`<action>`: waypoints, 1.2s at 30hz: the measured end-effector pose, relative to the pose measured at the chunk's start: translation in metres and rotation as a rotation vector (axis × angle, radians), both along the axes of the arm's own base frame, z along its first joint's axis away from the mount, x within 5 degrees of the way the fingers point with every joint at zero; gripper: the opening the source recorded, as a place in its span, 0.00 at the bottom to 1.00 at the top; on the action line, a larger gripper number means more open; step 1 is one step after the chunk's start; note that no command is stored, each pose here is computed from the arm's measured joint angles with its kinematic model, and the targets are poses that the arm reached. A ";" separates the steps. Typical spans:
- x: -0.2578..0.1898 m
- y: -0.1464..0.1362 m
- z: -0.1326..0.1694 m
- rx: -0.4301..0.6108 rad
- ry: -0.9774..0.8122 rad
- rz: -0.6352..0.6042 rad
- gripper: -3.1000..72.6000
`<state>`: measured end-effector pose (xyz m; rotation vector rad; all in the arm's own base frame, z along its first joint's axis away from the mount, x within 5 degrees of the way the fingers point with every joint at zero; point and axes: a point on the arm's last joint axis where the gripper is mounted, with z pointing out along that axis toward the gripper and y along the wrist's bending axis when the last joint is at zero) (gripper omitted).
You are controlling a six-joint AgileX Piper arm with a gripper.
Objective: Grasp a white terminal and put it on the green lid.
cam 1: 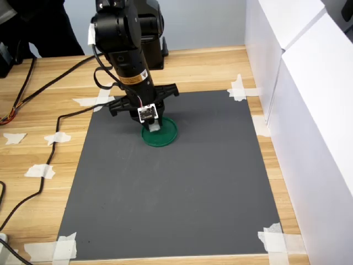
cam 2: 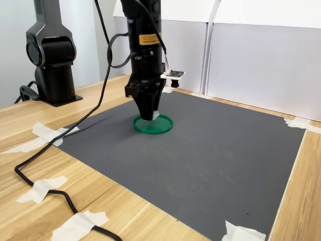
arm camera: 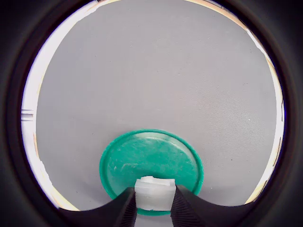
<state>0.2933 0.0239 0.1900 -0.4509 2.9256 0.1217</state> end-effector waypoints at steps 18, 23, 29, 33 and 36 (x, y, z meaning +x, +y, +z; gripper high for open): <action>0.001 0.002 -0.004 0.015 -0.007 0.047 0.62; 0.003 0.002 -0.004 0.015 -0.024 0.033 0.86; 0.003 0.002 -0.003 0.014 -0.029 0.033 0.93; -0.006 0.000 0.022 0.017 -0.100 0.032 0.93; -0.015 -0.002 0.051 0.018 -0.212 0.029 0.89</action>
